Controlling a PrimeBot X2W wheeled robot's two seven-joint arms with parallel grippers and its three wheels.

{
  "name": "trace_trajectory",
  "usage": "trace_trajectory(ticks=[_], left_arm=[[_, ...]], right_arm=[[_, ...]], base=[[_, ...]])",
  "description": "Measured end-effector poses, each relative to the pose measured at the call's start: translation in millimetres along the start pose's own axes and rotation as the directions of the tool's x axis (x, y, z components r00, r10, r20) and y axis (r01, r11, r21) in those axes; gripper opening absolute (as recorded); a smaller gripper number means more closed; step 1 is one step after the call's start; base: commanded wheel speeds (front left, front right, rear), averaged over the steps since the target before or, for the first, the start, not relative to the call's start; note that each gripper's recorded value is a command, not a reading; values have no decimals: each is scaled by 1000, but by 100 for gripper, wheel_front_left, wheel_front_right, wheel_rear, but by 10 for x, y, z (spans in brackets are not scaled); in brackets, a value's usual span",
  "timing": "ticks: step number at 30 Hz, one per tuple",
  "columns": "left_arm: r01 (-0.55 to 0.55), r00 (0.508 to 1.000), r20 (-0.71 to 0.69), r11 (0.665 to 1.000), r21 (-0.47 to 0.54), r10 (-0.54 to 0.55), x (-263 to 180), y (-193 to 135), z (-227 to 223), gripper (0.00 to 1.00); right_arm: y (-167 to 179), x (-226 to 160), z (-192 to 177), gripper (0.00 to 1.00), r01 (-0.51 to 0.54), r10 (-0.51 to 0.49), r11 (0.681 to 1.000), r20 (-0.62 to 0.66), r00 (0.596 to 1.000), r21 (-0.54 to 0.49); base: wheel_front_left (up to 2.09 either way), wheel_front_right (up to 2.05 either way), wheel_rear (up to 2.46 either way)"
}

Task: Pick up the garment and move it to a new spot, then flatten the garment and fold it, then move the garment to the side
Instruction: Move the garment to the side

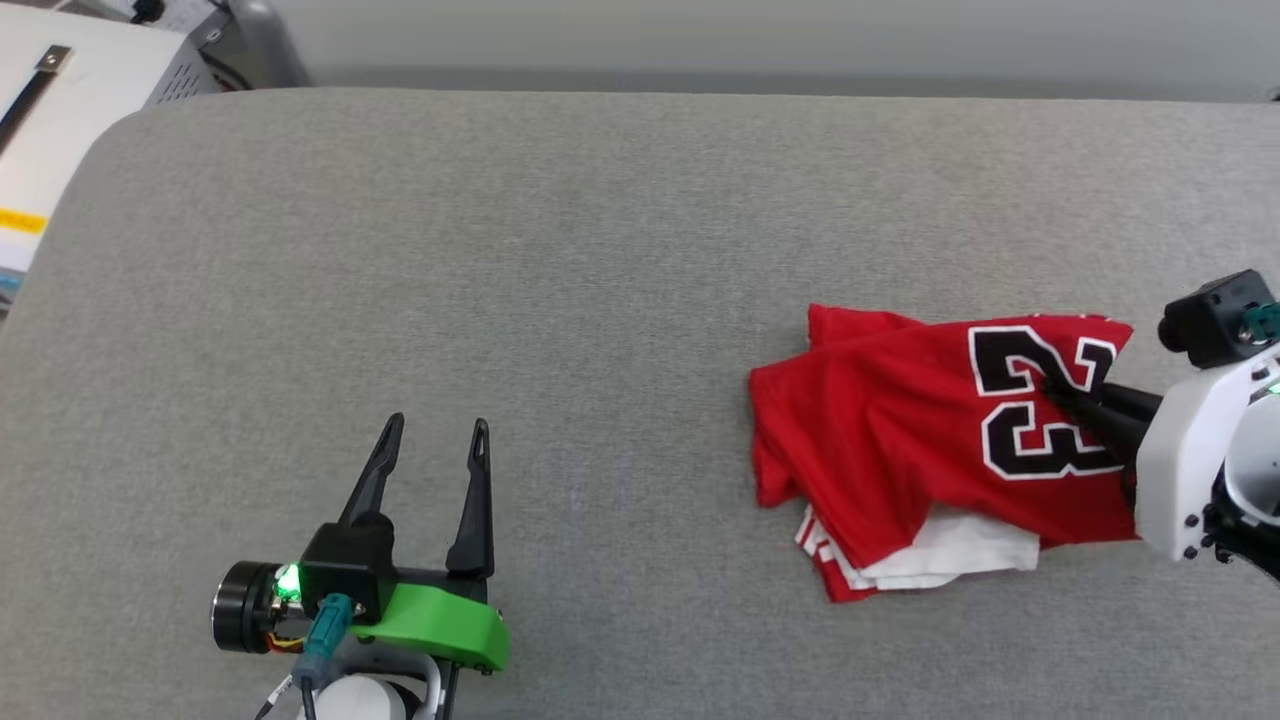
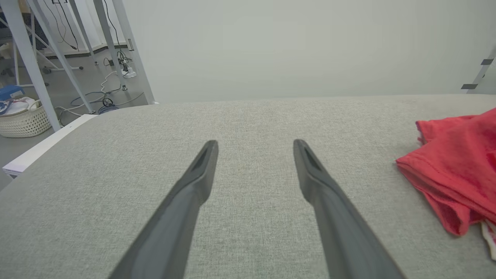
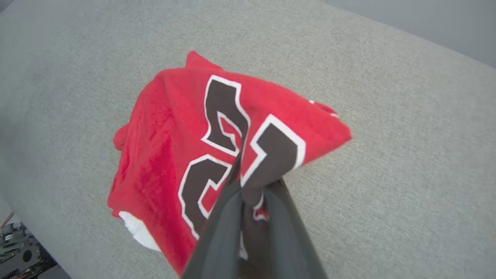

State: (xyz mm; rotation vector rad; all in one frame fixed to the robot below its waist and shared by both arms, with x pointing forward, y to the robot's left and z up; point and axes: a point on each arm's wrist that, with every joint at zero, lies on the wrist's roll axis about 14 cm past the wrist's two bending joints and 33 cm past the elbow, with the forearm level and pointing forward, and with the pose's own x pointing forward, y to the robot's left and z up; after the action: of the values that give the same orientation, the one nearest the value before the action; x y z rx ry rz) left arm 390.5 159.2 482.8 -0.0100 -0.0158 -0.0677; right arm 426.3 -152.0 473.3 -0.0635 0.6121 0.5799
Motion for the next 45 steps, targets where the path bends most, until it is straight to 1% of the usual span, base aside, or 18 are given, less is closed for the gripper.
trace_trajectory(ticks=[4,9,12,16,19,25,30,32,33,35,37,38,39,40,42,45], left_arm=[[57,998,9,998,-10,-57,98,-181,8,100],[121,993,15,993,-14,-121,218,-388,-5,100],[167,986,12,986,-13,-167,290,-521,-38,100],[203,979,8,979,-11,-202,410,-616,-98,100],[219,976,7,976,-3,-219,510,-636,-148,100],[242,970,5,970,-7,-242,729,-671,-281,100],[248,969,-11,969,-17,-248,855,-678,-436,100],[248,968,-19,968,-20,-249,901,-673,-507,100],[246,969,-28,969,-25,-247,958,-658,-595,100],[241,970,-36,970,-26,-242,983,-636,-653,100],[235,970,-50,972,-28,-236,992,-610,-724,100],[233,971,-56,972,-28,-234,992,-598,-752,100],[229,971,-63,973,-27,-230,990,-581,-781,100],[224,972,-70,974,-25,-225,984,-560,-802,100],[216,973,-78,976,-21,-218,969,-525,-823,100],[207,975,-80,978,-15,-208,950,-489,-808,100]], right_arm=[[-260,-247,46,0,92,-92,996,23,995,-2],[-509,-507,16,0,188,-188,982,29,982,12],[-719,-657,6,0,258,-259,966,38,965,31],[-1090,-814,-73,0,367,-367,930,8,930,17],[-1366,-887,-125,0,437,-436,899,-15,900,17],[-1980,-999,-238,0,575,-574,818,-87,814,-12],[-2375,-1010,-331,0,653,-649,757,-138,748,-24],[-2548,-1020,-358,0,687,-680,727,-152,717,-11],[-2770,-1044,-429,0,730,-721,683,-184,668,-26],[-2892,-1048,-460,0,752,-743,658,-191,642,-32],[-3008,-1015,-481,0,774,-759,634,-186,624,7],[-3029,-979,-509,0,775,-760,632,-193,621,4],[-3043,-924,-558,39,775,-759,632,-203,619,-2],[-3049,-867,-604,100,773,-757,634,-210,619,-8],[-3052,-782,-679,100,771,-753,637,-219,620,-7],[-3059,-733,-684,100,775,-759,632,-196,620,6]], base=[[0,0,0],[0,0,0],[0,0,0],[0,0,0],[0,0,0],[0,0,0],[0,0,0],[0,0,0],[0,0,0],[0,0,0],[0,0,0],[0,0,0],[0,0,0],[0,0,0],[0,0,0],[0,0,0]])
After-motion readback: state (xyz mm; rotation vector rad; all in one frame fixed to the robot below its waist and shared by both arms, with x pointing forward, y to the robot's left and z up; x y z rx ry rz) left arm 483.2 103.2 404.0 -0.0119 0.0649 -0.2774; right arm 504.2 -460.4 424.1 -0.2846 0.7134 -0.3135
